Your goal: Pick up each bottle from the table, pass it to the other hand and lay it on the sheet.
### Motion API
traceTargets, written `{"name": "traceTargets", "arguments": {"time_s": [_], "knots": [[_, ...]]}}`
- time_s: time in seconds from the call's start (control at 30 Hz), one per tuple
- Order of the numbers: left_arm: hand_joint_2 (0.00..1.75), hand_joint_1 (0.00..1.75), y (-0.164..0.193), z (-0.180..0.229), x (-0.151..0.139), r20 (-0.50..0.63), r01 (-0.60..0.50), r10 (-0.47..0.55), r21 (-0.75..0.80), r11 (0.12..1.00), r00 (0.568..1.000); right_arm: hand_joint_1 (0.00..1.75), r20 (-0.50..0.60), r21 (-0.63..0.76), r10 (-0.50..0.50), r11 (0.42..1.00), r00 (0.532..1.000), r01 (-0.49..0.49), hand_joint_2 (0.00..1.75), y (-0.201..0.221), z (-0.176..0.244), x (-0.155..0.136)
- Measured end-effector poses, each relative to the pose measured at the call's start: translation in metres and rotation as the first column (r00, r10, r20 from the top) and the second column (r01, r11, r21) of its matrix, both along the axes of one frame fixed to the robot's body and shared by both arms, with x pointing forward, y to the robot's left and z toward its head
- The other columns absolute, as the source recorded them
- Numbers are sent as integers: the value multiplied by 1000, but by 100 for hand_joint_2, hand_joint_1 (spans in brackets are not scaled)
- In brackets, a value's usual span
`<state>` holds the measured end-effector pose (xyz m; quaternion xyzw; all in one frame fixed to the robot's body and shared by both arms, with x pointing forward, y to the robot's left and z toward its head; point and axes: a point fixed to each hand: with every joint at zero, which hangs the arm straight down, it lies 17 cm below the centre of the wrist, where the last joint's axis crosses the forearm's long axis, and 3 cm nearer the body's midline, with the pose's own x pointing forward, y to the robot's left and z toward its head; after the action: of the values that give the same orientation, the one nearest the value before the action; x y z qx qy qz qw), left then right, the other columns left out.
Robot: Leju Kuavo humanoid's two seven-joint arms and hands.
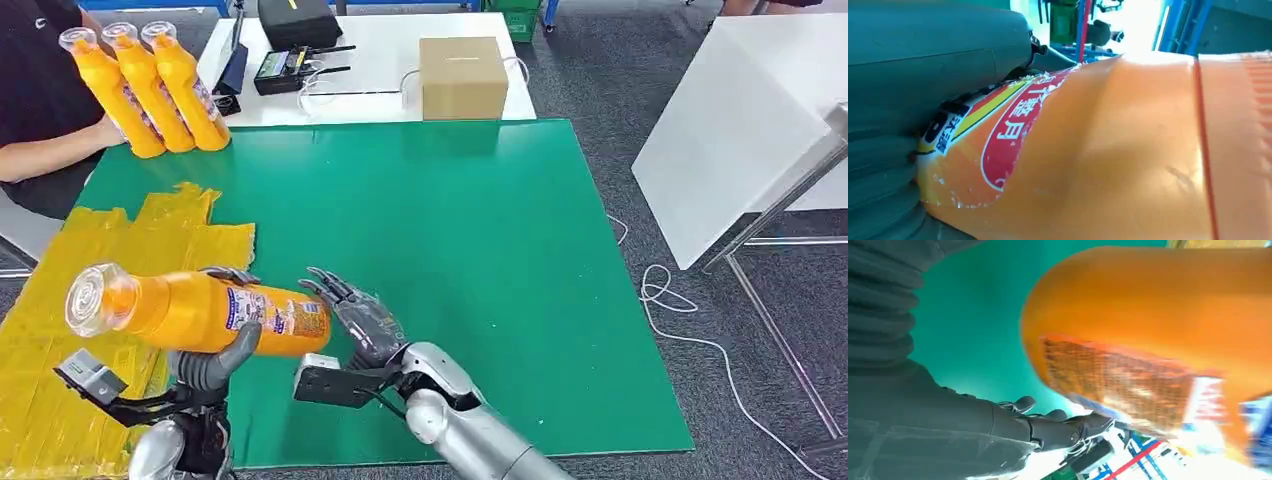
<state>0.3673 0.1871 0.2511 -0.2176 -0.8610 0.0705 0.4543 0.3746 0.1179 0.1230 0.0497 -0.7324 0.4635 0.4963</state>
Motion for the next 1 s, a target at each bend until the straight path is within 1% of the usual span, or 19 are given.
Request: {"name": "traceTargets", "arguments": {"time_s": [0.3, 0.33, 0.4, 0.47, 0.53, 0.6, 0.7, 0.73, 0.77, 0.8, 0.83, 0.87, 0.9, 0.93, 0.97, 1.0], "knots": [[175, 175, 1, 3, -1, 7, -2, 2, 0, 1000, 1000, 0, 0, 5, -13, 1000, 1000, 13, 0, -8, 0, 3], [175, 175, 1, 3, 0, 11, -17, 17, 15, 1000, 1000, 0, 3, 7, -15, 1000, 1000, 15, 0, -8, 0, 3], [175, 175, 5, 1, 2, 31, -100, 98, 101, 990, 995, 0, 14, 27, -38, 999, 999, 38, 0, -15, 5, 6], [175, 175, 14, 0, 3, 73, -217, 206, 216, 952, 976, 0, 30, 60, -69, 996, 997, 68, 0, -28, 14, 12], [175, 175, 31, -3, 1, 129, -337, 312, 329, 882, 941, 0, 50, 106, -104, 990, 993, 98, 0, -49, 27, 19], [175, 175, 49, -9, -1, 182, -439, 400, 428, 790, 898, 0, 64, 149, -133, 981, 989, 123, 0, -69, 40, 24], [175, 175, 79, -19, -5, 268, -560, 504, 549, 621, 821, 0, 96, 209, -176, 966, 980, 153, 0, -97, 62, 31], [175, 175, 91, -22, -7, 305, -602, 540, 585, 543, 784, 0, 107, 226, -187, 961, 977, 159, 0, -106, 69, 33], [175, 175, 108, -27, -7, 343, -641, 587, 637, 428, 733, 0, 113, 246, -191, 956, 975, 159, 0, -111, 76, 34], [175, 175, 130, -41, -3, 385, -662, 644, 704, 258, 661, 0, 116, 266, -188, 952, 975, 152, 0, -116, 81, 36], [175, 175, 155, -58, 1, 461, -650, 672, 759, 41, 580, 0, 122, 281, -186, 948, 975, 146, 0, -122, 86, 37], [175, 175, 173, -76, 3, 553, -599, 637, 782, -174, 537, 0, 127, 293, -188, 945, 974, 144, 0, -127, 90, 40], [175, 175, 186, -95, 2, 637, -534, 558, 764, -363, 531, 0, 133, 301, -193, 942, 972, 146, 0, -132, 93, 42], [175, 175, 190, -110, 4, 695, -499, 436, 716, -488, 572, 0, 137, 304, -202, 940, 970, 153, 0, -139, 94, 44], [175, 175, 193, -123, 6, 711, -477, 344, 681, -555, 614, 0, 140, 302, -206, 940, 968, 157, 0, -144, 94, 46], [175, 175, 197, -137, 5, 703, -454, 291, 665, -593, 649, 0, 144, 301, -210, 940, 967, 159, 0, -146, 95, 47]]}}
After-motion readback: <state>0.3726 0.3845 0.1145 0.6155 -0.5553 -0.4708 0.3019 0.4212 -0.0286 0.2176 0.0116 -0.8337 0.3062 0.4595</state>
